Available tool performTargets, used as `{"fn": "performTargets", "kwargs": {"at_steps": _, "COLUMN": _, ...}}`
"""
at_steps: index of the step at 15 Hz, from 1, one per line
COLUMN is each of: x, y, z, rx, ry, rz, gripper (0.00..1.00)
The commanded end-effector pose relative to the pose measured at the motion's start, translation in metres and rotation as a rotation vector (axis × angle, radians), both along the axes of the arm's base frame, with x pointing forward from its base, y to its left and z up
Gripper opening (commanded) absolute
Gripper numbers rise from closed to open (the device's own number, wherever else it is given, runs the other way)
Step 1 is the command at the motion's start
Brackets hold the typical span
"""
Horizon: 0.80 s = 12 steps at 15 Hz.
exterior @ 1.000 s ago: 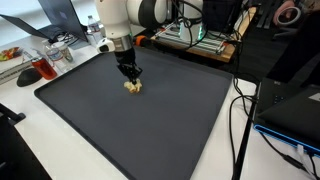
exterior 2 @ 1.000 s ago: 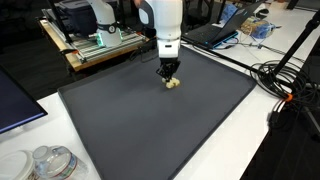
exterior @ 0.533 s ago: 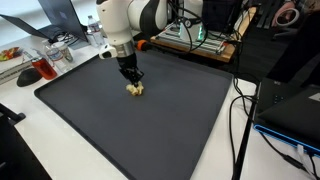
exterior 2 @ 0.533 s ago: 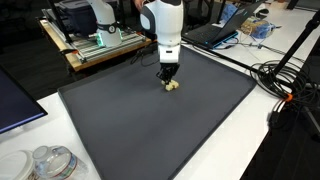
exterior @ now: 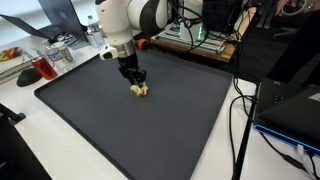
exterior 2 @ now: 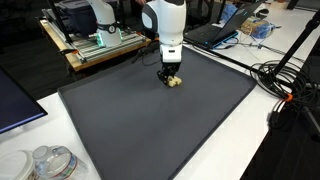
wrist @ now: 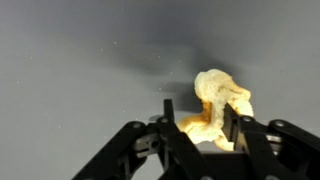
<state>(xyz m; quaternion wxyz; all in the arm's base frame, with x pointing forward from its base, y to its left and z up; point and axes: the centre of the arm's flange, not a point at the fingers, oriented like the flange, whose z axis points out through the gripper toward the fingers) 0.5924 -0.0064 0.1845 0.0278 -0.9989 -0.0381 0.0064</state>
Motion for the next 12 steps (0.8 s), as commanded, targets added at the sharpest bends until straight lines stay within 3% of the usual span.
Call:
{"fn": "performTargets", "kwargs": {"at_steps": 1, "x": -0.005, "y": 0.0, "z": 0.027, "rx": -0.009, "ry": 0.043, "rz": 0.046, "gripper": 0.81}}
{"fn": "performTargets", "kwargs": {"at_steps": 4, "x": -0.004, "y": 0.0, "z": 0.039, "rx": -0.021, "ry": 0.048, "rz": 0.042, "gripper": 0.99}}
{"fn": "performTargets", "kwargs": {"at_steps": 9, "x": -0.003, "y": 0.0, "z": 0.043, "rx": -0.015, "ry": 0.051, "rz": 0.039, "gripper": 1.0}}
{"fn": "performTargets", "kwargs": {"at_steps": 12, "x": -0.004, "y": -0.008, "z": 0.042, "rx": 0.057, "ry": 0.036, "rz": 0.042, "gripper": 1.0}}
